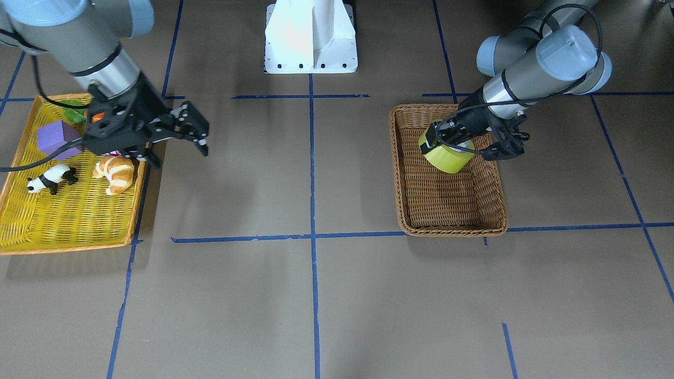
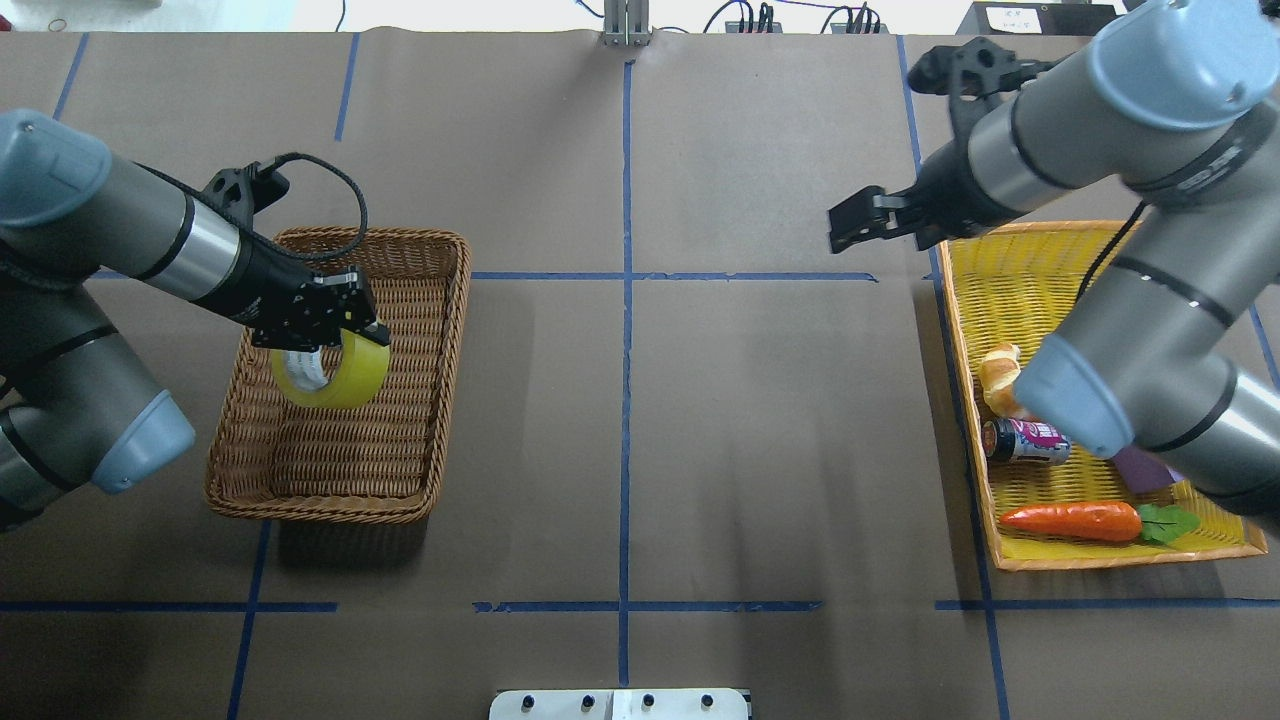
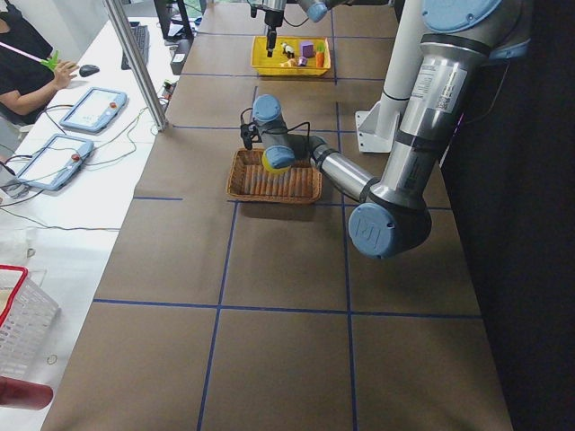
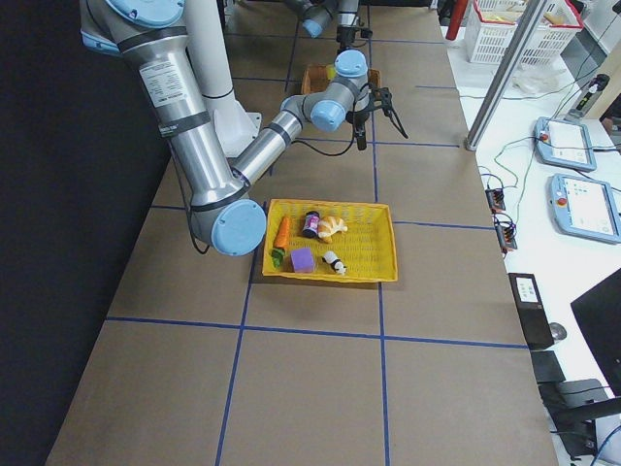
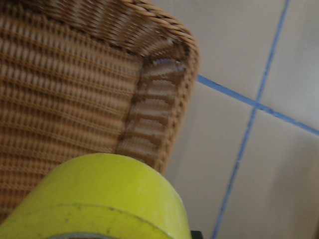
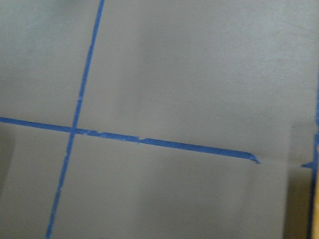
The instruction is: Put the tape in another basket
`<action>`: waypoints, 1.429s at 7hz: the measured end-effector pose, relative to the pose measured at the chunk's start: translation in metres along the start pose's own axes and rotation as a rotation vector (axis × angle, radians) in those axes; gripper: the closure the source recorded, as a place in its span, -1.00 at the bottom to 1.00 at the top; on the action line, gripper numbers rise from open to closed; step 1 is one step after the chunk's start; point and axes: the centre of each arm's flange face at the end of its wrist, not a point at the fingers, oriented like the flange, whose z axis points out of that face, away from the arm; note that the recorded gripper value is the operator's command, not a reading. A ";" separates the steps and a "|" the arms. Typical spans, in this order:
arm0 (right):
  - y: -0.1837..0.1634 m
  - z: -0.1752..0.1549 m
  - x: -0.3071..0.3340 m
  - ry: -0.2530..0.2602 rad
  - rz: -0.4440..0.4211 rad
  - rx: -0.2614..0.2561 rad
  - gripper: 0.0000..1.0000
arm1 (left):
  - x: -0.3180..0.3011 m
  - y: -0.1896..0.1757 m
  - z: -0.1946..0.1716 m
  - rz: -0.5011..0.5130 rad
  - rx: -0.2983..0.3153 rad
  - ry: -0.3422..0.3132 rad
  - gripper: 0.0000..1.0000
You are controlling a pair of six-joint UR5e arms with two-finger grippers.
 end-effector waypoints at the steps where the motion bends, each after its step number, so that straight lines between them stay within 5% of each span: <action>1: -0.008 -0.010 0.030 0.033 -0.028 -0.020 -1.00 | -0.014 0.000 0.008 0.025 0.006 -0.037 -0.12; 2: -0.016 -0.019 0.055 0.070 -0.062 -0.041 -1.00 | -0.020 0.003 0.015 0.040 0.004 -0.055 -0.99; 6: -0.030 -0.051 0.125 0.118 -0.112 -0.078 -1.00 | -0.024 0.019 0.022 0.077 0.047 -0.076 -1.00; 8: -0.027 -0.064 0.179 0.151 -0.153 -0.098 -1.00 | -0.036 -0.013 -0.027 0.101 0.026 -0.051 -1.00; 10: -0.027 -0.076 0.246 0.197 -0.220 -0.139 -1.00 | -0.087 -0.071 -0.108 0.187 0.062 -0.093 -1.00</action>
